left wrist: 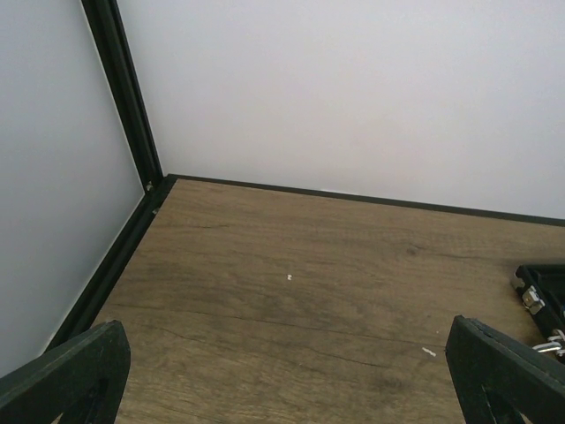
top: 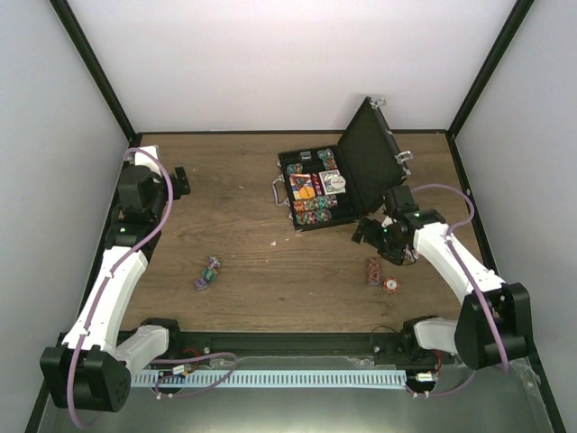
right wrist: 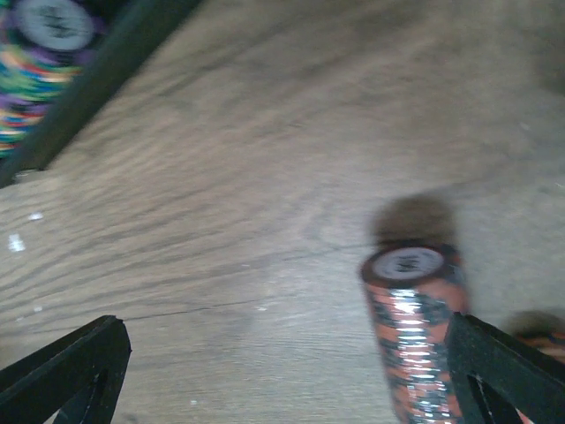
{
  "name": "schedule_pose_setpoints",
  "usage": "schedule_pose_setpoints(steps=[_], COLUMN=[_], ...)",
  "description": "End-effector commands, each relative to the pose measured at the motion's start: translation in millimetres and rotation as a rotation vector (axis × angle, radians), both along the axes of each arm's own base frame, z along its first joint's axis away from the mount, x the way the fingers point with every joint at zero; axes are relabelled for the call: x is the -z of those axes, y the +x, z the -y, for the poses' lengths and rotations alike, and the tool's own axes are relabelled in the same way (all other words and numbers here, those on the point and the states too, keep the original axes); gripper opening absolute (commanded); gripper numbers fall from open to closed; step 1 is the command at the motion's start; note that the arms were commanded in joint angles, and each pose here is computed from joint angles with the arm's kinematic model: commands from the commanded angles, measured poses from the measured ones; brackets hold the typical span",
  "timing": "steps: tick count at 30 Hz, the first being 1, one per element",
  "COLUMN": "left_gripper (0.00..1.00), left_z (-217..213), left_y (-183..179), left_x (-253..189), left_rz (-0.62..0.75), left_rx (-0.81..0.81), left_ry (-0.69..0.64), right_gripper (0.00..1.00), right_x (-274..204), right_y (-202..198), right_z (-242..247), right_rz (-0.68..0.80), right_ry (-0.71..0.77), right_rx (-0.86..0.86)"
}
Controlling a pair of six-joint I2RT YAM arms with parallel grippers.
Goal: Pack up texas hold em set
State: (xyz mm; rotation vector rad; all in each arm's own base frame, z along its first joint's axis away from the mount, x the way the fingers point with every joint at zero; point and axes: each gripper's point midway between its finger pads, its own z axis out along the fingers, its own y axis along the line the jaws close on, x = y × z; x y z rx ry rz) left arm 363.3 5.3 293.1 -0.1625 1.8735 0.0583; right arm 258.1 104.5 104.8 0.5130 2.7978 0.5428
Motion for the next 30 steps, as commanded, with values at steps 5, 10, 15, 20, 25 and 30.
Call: schedule_pose_setpoints(steps=[5,10,15,20,25,30], left_gripper=[1.0,1.0,1.0,1.0,1.0,1.0], left_z=[1.7,0.3,-0.3,-0.1,-0.6,-1.1], left_y=[1.2,0.2,-0.1,-0.2,-0.5,-0.7], left_x=[3.0,1.5,1.7,1.8,1.3,1.8], left_rz=[-0.005,-0.001,-0.003,-0.003,-0.002,-0.003], left_rx=[0.008,0.001,-0.002,-0.001,-0.004,-0.007], left_ry=[-0.011,-0.009,-0.008,-0.01,-0.009,-0.008], right_gripper=[0.99,0.91,0.76,0.66,0.61,0.49], right_x=[31.9,54.1,66.1,74.2,79.4,81.3], right_y=[-20.8,-29.2,-31.7,-33.5,-35.4,-38.3], right_z=[24.7,15.0,-1.0,-9.6,-13.2,-16.3], right_rz=[-0.145,-0.21,-0.239,-0.253,-0.264,-0.265], right_ry=[-0.09,-0.044,0.04,0.089,0.111,0.135], right_rx=[0.079,0.046,-0.004,-0.018,-0.024,-0.027])
